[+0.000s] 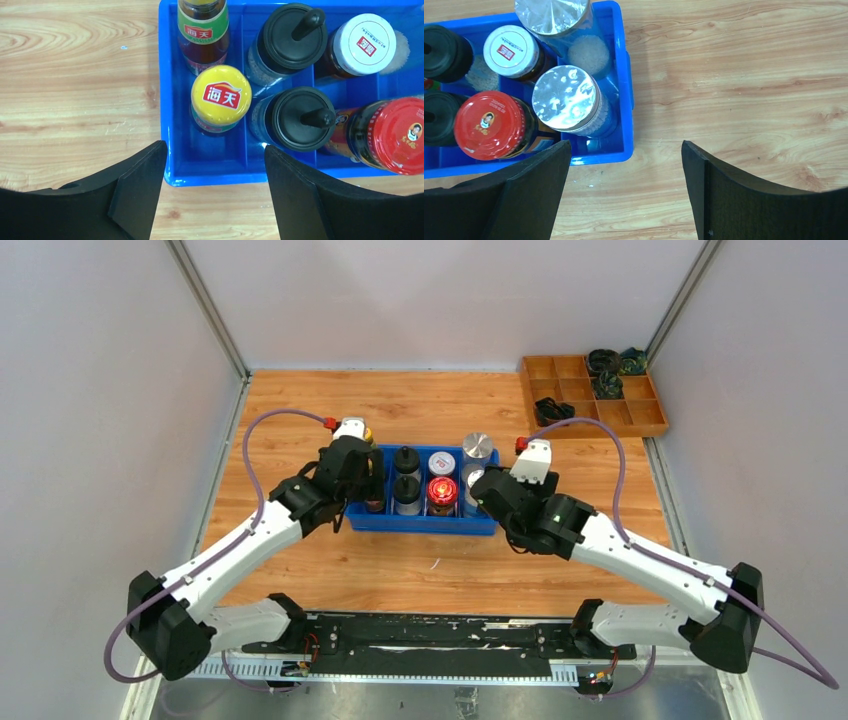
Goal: Organize the condiment bottles
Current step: Move the storage box to the center of the board.
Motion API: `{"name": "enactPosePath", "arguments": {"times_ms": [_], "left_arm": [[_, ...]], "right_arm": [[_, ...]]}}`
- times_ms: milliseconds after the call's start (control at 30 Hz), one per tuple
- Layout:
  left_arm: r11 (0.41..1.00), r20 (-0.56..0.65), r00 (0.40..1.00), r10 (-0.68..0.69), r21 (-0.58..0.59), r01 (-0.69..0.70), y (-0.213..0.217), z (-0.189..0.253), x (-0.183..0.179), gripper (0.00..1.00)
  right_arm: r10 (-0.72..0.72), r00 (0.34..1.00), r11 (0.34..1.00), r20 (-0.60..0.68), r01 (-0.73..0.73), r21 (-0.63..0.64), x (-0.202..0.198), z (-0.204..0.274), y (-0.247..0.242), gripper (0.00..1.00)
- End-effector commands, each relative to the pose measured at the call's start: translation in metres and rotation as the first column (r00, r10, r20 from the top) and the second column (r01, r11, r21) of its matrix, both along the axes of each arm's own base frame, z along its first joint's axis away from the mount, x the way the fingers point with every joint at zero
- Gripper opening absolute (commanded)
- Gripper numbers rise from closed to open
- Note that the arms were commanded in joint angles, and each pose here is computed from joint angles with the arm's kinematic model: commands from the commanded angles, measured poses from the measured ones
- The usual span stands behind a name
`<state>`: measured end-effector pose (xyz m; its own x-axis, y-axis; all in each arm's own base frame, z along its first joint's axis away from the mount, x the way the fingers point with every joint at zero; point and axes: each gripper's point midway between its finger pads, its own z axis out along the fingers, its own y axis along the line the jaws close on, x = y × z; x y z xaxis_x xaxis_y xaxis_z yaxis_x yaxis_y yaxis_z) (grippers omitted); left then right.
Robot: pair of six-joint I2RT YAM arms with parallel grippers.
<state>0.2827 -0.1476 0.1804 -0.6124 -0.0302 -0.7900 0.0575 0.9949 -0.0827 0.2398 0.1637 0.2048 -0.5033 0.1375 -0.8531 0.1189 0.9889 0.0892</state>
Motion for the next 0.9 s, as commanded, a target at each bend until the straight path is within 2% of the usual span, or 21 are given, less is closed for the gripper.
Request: {"name": "enactPosePath", "arguments": {"times_ms": [0,100,233,367,433,533,633,867], "left_arm": [[1.0,0.051,0.999,0.015,0.009,-0.015,-0.005,0.0,0.016,0.77],[1.0,0.03,1.0,0.007,0.012,-0.007,-0.008,-0.006,0.016,0.8],[1.0,0.014,1.0,-0.001,-0.016,0.001,-0.006,-0.005,0.005,0.86],[0.997,-0.001,0.999,-0.033,-0.066,0.033,-0.004,0.002,-0.015,0.85],[0.996,-0.024,0.998,-0.05,-0.075,0.048,-0.002,0.002,-0.025,0.83],[0.994,-0.074,0.995,-0.069,-0.087,0.062,0.002,-0.004,-0.042,0.84],[0.991,-0.113,0.99,-0.082,-0.111,0.069,0.003,-0.014,-0.057,0.88],[0.991,-0.171,0.983,-0.061,-0.126,0.04,0.004,-0.043,-0.079,0.88]], "right_arm": [[0.023,1.0,0.998,-0.012,-0.024,-0.06,-0.001,-0.014,0.002,0.86],[0.011,1.0,0.995,-0.001,-0.011,-0.102,0.001,-0.013,-0.013,0.86],[-0.014,0.997,0.999,-0.076,0.011,-0.039,0.006,-0.022,-0.05,0.78],[0.054,0.992,0.998,-0.114,-0.055,-0.014,-0.004,-0.037,-0.061,0.6],[0.145,0.971,0.989,-0.191,-0.147,0.006,-0.016,-0.055,-0.049,0.56],[0.242,0.916,0.969,-0.319,-0.242,0.04,-0.038,-0.084,-0.035,0.56],[0.292,0.873,0.951,-0.39,-0.307,0.025,-0.055,-0.1,-0.026,0.58],[0.318,0.854,0.943,-0.413,-0.331,0.042,-0.067,-0.121,-0.015,0.64]]}}
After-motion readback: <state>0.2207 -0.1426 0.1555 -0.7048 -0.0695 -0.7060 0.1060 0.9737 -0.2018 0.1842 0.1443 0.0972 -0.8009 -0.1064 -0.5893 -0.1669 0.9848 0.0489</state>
